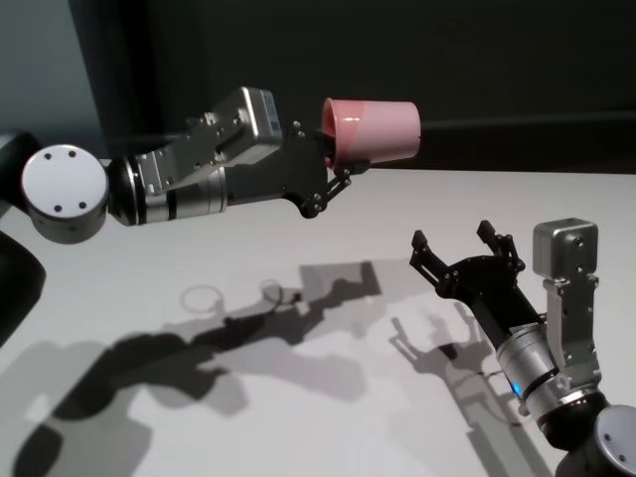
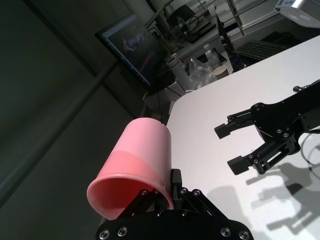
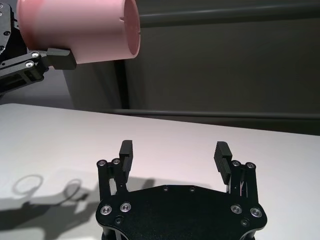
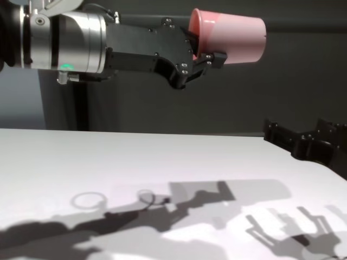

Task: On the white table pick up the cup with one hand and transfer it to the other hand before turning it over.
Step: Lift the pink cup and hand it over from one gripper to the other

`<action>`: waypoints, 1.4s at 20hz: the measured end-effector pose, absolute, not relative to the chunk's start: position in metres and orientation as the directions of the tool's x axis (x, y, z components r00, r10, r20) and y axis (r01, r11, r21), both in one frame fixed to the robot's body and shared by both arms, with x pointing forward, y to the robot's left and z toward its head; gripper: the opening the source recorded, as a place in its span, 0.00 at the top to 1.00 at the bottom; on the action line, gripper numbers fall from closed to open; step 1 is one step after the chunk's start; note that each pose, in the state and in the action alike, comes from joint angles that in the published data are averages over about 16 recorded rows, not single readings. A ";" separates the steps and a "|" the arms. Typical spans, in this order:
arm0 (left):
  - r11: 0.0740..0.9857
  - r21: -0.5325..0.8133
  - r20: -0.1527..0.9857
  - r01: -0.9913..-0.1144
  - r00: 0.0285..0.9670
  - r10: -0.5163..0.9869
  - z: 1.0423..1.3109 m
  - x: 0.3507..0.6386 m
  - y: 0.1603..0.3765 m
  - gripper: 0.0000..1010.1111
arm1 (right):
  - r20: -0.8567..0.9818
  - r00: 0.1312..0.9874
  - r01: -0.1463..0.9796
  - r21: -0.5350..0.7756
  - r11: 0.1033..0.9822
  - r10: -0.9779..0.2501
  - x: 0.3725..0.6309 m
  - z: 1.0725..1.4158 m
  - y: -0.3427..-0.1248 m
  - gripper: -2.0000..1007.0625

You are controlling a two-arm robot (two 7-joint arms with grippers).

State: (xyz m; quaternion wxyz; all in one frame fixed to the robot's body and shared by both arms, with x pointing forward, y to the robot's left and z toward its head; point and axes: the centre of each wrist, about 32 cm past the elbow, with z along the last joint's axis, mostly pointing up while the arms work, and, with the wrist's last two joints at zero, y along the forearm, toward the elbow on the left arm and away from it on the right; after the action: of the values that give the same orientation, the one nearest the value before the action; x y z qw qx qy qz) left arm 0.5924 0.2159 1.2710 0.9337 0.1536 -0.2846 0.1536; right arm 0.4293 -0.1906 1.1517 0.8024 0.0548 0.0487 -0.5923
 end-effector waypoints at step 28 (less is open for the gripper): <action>0.906 0.198 0.579 -0.374 0.791 0.200 1.271 0.593 0.217 0.95 | -0.754 0.597 0.740 0.387 0.550 -0.273 0.460 1.122 -0.239 0.01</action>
State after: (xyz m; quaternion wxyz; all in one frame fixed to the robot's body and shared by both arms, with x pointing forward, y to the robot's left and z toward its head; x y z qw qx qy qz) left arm 0.5925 0.2166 1.2711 0.9338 0.1531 -0.2847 0.1536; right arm 0.4597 -0.2387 1.1218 0.8181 0.3594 0.3249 -0.3098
